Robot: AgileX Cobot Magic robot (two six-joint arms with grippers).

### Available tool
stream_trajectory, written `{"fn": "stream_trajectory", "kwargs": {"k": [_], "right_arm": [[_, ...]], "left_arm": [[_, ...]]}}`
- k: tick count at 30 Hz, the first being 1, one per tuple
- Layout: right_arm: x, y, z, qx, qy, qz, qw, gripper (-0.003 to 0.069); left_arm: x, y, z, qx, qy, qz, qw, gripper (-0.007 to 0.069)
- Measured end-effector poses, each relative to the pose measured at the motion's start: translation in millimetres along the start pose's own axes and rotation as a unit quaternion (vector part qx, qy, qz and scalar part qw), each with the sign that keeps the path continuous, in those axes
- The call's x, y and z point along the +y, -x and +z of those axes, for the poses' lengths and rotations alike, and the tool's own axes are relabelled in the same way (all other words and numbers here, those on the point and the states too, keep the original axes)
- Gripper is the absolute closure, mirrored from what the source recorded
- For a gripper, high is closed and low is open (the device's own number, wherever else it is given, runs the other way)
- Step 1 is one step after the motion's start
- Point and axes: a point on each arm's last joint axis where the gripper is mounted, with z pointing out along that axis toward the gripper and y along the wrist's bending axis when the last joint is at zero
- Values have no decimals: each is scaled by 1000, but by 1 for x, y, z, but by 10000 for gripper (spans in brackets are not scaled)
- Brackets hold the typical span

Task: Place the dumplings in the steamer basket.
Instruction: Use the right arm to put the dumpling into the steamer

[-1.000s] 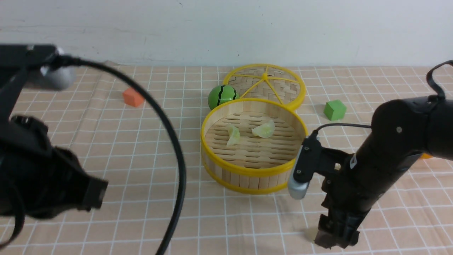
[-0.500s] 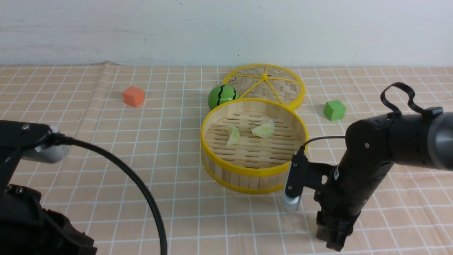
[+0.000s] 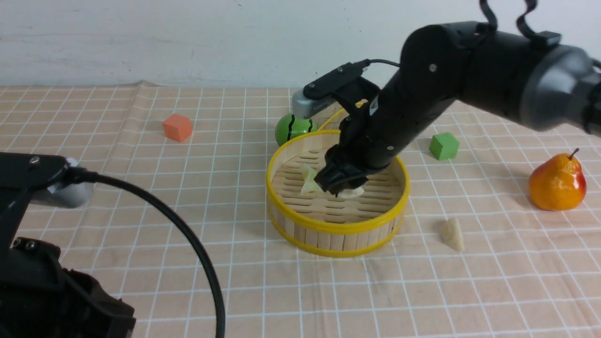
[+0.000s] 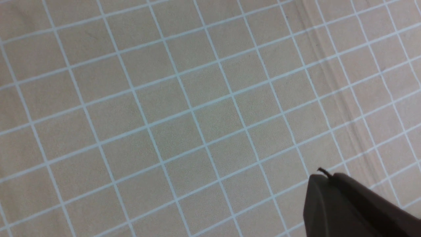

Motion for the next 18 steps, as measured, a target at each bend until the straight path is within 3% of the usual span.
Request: {"fn": "stream_trajectory", "kwargs": {"k": [11,13,15,17,18], "right_arm": [[-16,6,84,54,-18,54,997,399],[-17,4,88,59,-19,56,997,347],[-17,4,90,60,-19,67,996,243],[-17,4,90,60,-19,70,996,207],[-17,5,87,63,-19,76,995,144]], "left_arm": [[0,0,0,0,-1,0,1000,638],[0,0,0,0,-1,0,1000,638],[0,0,0,0,-1,0,1000,638],[0,0,0,0,0,0,1000,638],[0,0,0,0,0,0,1000,638]]}}
